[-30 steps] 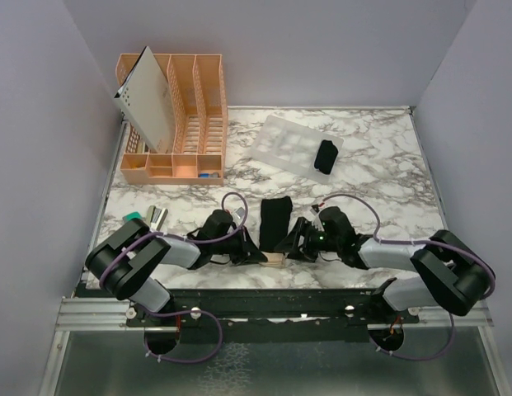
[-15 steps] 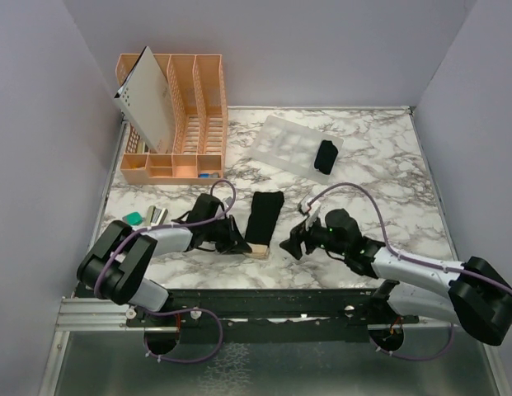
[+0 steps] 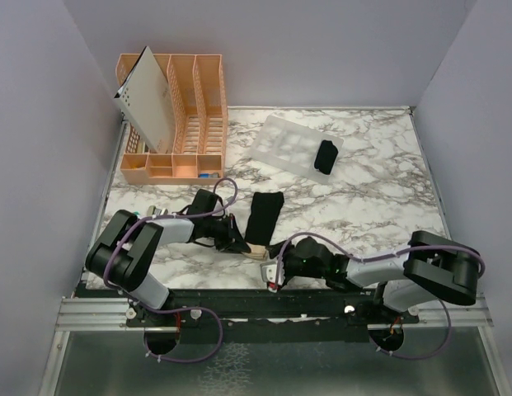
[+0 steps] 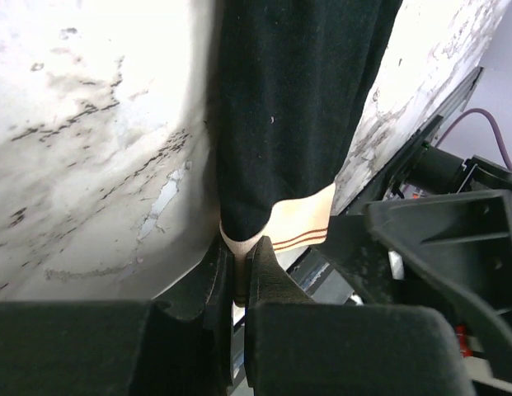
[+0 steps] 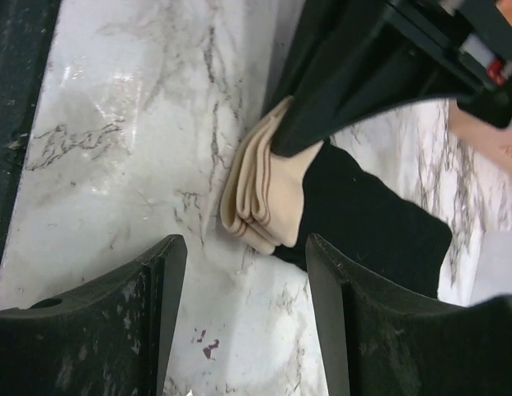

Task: Roll the underwear
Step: Roll the underwear to the center of the board.

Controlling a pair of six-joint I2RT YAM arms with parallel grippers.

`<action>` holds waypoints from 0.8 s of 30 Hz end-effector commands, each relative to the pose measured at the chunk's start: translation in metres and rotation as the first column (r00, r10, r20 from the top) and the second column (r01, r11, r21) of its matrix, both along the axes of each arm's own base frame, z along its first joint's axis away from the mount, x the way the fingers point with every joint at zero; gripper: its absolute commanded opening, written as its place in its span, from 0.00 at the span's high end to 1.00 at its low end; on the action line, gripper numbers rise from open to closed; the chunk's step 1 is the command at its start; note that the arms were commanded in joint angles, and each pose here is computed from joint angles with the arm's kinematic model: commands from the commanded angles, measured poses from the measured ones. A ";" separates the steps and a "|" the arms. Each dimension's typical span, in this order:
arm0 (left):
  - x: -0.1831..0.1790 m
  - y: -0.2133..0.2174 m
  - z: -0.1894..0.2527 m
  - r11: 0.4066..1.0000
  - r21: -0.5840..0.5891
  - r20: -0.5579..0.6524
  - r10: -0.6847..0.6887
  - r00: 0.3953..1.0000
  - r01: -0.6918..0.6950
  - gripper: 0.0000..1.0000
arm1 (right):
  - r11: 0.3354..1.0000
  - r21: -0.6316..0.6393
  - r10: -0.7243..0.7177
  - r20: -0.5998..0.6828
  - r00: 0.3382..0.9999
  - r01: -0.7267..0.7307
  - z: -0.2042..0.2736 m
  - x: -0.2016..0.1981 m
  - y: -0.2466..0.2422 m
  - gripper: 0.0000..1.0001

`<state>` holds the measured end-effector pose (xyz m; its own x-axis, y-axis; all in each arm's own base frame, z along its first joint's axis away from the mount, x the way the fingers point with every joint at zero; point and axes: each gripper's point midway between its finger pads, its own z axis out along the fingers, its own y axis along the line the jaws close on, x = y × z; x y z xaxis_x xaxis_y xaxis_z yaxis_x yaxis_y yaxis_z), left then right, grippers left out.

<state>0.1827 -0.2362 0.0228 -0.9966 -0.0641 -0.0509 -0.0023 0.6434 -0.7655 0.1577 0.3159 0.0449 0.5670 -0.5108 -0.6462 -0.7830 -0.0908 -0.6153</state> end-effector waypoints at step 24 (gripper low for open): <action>-0.015 0.015 -0.032 0.999 0.046 -0.125 -0.016 0.992 0.022 1.00 | 0.988 -0.139 0.101 0.235 0.967 -0.069 -0.017 0.002 0.008 0.43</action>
<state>0.1826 -0.2379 0.0225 -0.9991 -0.0347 0.0227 -0.0388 0.5872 -0.8085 0.1671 0.3181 0.0428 0.7357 -0.5355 -0.4147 -0.5810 -0.1843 -0.7927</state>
